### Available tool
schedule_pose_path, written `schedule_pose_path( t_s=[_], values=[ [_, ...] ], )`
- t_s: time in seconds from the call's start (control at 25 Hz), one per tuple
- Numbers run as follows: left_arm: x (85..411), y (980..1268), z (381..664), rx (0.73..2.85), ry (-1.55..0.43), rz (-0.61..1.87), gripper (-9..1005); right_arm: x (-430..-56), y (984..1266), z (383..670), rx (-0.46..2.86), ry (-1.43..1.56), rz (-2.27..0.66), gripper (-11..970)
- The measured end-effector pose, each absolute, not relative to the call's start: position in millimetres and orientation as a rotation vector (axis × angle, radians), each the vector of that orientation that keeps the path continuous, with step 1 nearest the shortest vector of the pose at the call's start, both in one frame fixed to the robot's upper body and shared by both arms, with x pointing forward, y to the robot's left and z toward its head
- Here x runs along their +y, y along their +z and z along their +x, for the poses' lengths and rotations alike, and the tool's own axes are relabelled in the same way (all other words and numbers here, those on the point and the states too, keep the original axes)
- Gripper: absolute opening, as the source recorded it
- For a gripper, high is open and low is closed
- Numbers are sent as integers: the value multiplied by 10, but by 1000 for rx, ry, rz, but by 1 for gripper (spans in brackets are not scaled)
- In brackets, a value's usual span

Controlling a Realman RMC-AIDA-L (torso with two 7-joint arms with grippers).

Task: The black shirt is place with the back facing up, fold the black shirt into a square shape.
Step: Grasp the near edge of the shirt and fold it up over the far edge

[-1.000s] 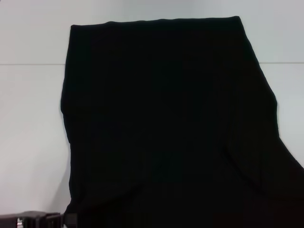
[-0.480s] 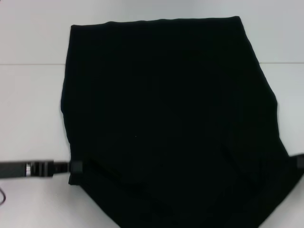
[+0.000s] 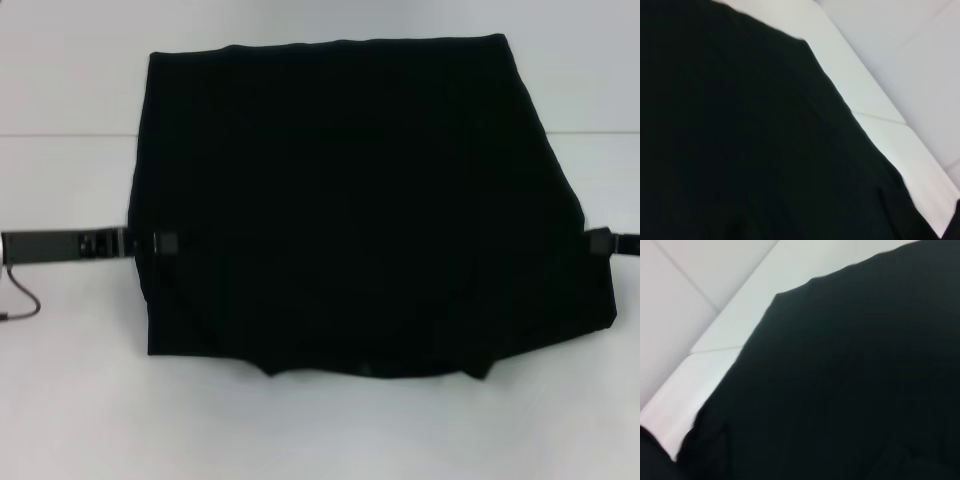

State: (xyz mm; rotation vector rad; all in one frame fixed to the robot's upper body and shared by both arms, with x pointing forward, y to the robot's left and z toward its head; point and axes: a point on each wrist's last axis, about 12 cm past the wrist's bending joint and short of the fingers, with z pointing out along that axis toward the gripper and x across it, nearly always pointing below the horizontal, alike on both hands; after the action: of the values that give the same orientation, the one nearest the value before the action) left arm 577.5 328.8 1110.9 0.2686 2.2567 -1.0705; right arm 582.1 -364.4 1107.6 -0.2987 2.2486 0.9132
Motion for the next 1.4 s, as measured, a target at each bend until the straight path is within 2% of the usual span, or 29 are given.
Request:
schedule_pose_path(
  t_s=[0.52, 0.76, 1.0, 1.4],
  values=[
    [3131, 11286, 6435, 2211, -775, 194, 54, -3215, 11238, 6545, 2209, 657, -249, 141],
    [2995, 11354, 6690, 2205, -615, 216, 54, -3054, 11346, 6773, 2208, 560, -240, 148],
    [2947, 11463, 6807, 2179, -573, 225, 54, -3010, 11550, 6941, 2157, 516, -229, 154],
    [2950, 11453, 6891, 2157, -487, 193, 55, -3024, 11581, 7022, 2138, 440, -192, 166]
  ],
)
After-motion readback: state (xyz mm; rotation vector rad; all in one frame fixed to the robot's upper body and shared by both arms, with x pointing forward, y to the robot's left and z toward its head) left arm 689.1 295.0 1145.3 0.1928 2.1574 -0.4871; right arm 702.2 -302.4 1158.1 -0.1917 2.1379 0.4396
